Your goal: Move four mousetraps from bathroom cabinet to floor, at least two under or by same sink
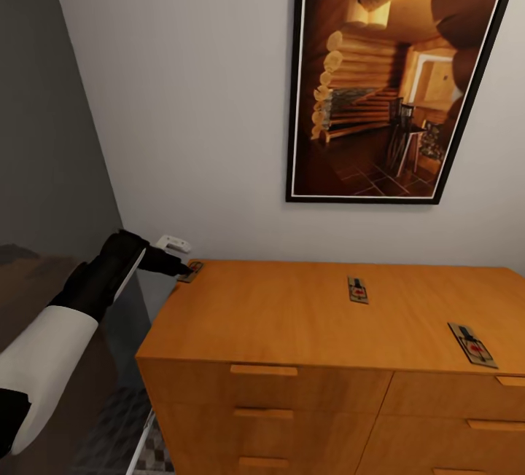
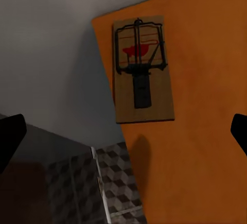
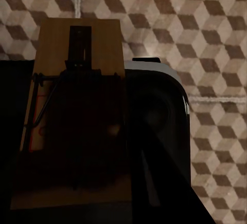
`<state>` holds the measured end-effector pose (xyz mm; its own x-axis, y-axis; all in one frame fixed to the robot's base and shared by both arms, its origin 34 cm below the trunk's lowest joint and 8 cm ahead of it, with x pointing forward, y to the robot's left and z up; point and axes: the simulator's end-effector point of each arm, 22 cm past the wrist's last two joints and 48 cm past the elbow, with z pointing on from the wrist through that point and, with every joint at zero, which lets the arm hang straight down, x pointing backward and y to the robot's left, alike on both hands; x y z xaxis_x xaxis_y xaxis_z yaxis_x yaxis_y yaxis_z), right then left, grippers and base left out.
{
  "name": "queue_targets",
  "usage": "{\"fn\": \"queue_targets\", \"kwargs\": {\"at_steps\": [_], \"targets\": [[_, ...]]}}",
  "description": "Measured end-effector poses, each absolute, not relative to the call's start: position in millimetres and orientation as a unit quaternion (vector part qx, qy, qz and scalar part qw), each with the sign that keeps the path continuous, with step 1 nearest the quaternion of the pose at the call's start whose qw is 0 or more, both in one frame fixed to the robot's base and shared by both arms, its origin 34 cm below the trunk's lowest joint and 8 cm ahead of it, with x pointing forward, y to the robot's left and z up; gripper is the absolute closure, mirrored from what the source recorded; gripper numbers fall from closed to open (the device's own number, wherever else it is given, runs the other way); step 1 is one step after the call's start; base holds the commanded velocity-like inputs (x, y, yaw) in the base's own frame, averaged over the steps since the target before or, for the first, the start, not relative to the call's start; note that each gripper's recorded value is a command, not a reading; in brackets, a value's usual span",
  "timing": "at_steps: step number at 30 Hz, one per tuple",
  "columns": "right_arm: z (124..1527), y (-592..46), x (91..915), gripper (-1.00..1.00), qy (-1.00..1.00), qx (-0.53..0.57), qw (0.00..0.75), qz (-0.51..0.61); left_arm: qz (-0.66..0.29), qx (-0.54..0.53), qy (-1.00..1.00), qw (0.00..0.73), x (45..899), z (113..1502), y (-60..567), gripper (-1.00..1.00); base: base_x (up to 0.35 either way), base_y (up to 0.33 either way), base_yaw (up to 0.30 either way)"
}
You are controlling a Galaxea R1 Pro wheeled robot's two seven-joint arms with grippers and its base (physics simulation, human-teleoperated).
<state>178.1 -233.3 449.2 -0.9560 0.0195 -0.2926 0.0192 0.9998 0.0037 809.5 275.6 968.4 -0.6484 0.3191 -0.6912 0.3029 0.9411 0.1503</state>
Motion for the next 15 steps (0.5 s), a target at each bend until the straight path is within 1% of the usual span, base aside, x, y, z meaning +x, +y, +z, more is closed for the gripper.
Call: {"fn": "queue_targets", "kwargs": {"at_steps": [8,15], "targets": [[449,-233,178,1.0,0.989,0.01,0.148,0.0,0.007,0.173,0.91,0.377,809,963,271,-1.0,0.01,0.0,0.0],[449,-232,178,1.0,0.989,0.01,0.148,0.001,-0.002,0.183,0.909,0.376,808,960,252,-1.0,0.0,0.0,0.0]]}}
